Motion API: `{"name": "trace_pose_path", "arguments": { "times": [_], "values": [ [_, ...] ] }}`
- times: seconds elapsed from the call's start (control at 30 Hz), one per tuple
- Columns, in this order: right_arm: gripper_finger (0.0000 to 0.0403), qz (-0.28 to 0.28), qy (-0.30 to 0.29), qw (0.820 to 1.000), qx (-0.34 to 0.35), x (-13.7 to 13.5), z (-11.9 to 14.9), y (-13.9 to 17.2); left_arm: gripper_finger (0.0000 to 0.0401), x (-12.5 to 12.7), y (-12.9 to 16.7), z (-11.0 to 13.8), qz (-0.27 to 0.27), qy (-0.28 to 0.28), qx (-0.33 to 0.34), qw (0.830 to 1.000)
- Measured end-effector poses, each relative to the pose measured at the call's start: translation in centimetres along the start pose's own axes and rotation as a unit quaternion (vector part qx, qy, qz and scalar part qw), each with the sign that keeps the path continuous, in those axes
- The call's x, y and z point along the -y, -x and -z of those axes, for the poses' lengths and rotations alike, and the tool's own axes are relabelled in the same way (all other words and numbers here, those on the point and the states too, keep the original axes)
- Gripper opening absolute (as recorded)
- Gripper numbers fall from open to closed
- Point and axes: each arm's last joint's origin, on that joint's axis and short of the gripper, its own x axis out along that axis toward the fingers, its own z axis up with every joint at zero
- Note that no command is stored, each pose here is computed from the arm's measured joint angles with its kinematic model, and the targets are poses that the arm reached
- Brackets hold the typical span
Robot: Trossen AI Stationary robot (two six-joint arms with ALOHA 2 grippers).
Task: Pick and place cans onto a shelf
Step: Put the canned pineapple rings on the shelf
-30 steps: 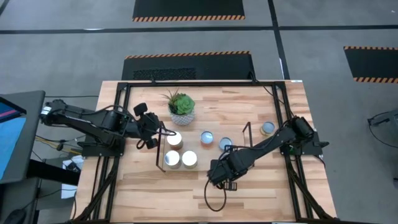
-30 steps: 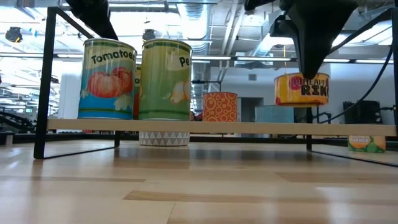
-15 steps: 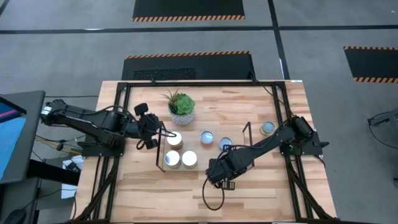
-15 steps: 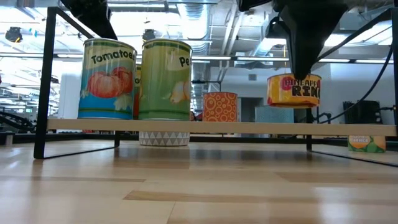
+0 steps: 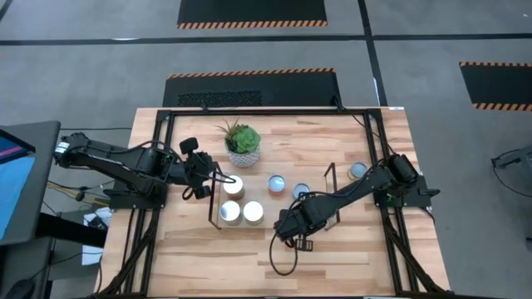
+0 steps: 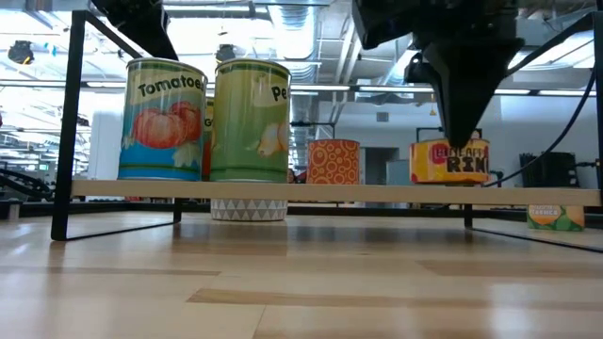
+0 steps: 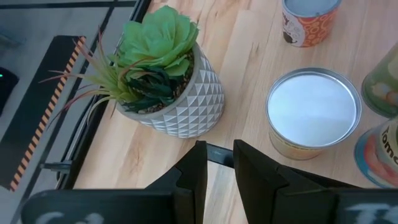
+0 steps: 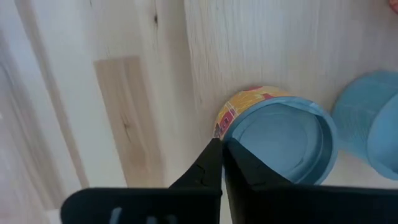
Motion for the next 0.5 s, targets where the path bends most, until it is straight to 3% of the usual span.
{"name": "trace_pose_path", "arguments": {
  "times": [0.5],
  "values": [
    [0.0070,-0.001,0.010,1.000,0.005,-0.02,-0.11,0.02,0.0068,0.00,0.00,-0.01,0.000,0.001,0.000,1.000]
  ]
}}
